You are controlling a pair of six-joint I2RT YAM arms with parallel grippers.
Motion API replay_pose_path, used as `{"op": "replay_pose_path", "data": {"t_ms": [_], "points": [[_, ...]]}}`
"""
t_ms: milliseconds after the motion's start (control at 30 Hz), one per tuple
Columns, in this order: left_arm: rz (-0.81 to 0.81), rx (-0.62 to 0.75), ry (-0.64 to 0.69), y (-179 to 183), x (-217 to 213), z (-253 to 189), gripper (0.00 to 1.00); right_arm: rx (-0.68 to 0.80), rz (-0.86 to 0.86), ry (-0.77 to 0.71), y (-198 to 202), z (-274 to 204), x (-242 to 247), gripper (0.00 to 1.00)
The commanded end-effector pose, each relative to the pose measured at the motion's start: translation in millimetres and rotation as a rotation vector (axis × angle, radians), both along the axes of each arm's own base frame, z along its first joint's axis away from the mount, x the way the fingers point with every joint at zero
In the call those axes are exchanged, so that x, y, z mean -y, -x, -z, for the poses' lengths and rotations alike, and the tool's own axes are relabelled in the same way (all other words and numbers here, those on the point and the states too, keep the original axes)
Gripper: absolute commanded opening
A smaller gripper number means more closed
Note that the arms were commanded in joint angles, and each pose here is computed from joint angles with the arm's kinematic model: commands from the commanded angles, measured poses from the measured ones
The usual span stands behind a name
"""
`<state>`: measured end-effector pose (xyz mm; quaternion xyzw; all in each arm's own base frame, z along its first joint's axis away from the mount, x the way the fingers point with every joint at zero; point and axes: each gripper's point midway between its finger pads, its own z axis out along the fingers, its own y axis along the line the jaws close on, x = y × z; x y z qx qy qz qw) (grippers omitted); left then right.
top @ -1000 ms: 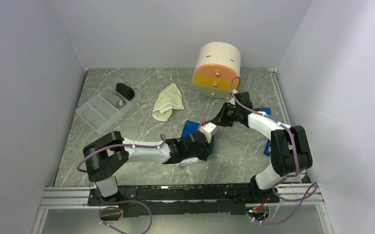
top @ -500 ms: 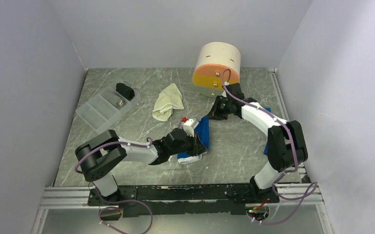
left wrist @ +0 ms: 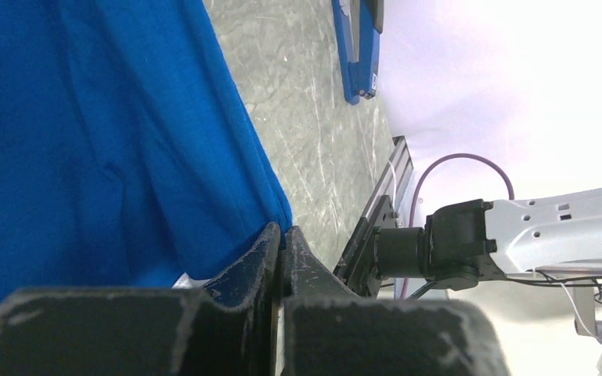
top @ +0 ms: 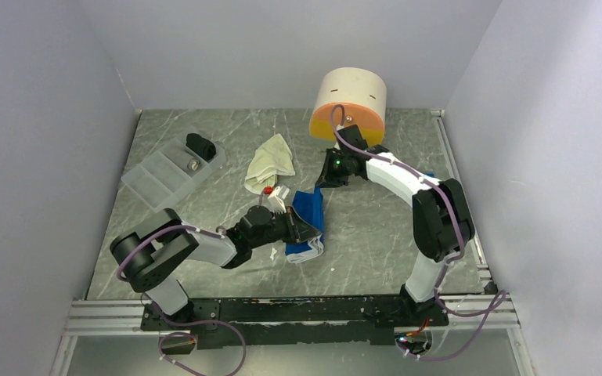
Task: Roll the underwear
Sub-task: Fold the underwear at the center of the board.
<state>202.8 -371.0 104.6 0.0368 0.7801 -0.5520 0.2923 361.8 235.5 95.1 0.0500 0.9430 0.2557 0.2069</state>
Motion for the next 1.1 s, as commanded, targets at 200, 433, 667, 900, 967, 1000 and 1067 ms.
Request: {"op": "replay_pose_path", "data": {"t_ms": [200,433,667,900,967,1000,1067], "points": [[-0.014,-0.021,0.067,2,-14,-6,0.05,0.042,-0.043,0.038,-18,-7,-29,0.00],[-0.063,-0.053,-0.058,-1,-34,22,0.05,0.029,-0.057,0.063,-19,6,-41,0.01],[-0.085,-0.061,-0.149,-6,-45,38,0.05,0.022,-0.074,0.090,-22,17,-52,0.04],[-0.090,-0.083,-0.274,-6,-55,55,0.05,0.002,-0.095,0.106,-19,31,-64,0.12],[-0.108,-0.072,-0.296,-9,-58,54,0.06,0.001,-0.099,0.107,-20,32,-66,0.15],[-0.110,-0.068,-0.313,-10,-60,55,0.07,0.003,-0.103,0.107,-20,31,-67,0.17],[-0.105,-0.062,-0.348,-12,-61,56,0.07,0.009,-0.106,0.106,-23,28,-68,0.20]]}}
